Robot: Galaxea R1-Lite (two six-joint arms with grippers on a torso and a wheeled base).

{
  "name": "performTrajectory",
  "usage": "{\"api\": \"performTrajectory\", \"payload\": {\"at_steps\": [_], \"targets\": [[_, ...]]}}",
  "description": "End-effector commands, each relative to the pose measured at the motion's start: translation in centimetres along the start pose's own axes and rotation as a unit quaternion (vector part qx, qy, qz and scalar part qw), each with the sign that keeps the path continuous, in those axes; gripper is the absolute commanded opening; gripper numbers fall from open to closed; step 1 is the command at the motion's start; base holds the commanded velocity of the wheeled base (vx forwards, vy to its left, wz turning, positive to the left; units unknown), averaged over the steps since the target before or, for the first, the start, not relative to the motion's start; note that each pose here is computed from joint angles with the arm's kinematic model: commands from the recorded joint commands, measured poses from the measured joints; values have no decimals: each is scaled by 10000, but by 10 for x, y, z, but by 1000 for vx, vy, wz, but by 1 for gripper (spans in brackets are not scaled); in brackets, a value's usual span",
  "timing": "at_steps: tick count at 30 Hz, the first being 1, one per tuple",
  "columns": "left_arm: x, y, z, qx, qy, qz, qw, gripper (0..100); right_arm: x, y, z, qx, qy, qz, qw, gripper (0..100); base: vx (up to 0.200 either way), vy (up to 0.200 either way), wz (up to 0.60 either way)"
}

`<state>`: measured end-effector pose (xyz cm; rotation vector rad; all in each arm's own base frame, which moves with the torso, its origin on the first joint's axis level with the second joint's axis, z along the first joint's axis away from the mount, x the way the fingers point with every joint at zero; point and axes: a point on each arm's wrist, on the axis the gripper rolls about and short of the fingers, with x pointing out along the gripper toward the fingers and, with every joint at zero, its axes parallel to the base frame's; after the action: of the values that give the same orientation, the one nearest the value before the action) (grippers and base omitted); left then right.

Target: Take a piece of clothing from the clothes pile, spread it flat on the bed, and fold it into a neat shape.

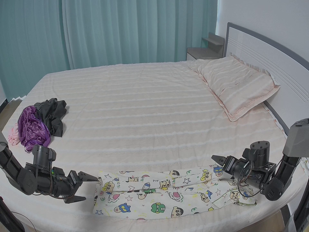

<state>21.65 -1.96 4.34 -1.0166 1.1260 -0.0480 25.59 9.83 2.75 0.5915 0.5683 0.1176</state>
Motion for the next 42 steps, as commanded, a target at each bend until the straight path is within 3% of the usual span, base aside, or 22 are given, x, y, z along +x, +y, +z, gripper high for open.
{"api": "performTrajectory", "payload": {"at_steps": [1, 13, 34, 37, 42], "targets": [[-1, 0, 0, -27, -3, 1, 10000, 100, -5, 7, -4, 126, 19, 80, 9999, 100, -200, 0, 0], [0, -6, 0, -109, -32, -83, 9999, 100, -9, 10, -7, 66, 48, 93, 9999, 100, 0, 0, 0], [0, -6, 3, -138, -170, -220, 9995, 100, -13, 12, -4, 55, -10, 156, 9999, 100, 0, 200, 0], [0, -12, 3, -20, -188, -300, 9994, 100, -13, 13, -3, 52, -26, 161, 9999, 100, 0, 0, 0], [12, -46, 7, 505, -184, -612, 9967, 100, -15, 14, -2, 52, -55, 186, 9998, 100, 0, 0, 0]]}}
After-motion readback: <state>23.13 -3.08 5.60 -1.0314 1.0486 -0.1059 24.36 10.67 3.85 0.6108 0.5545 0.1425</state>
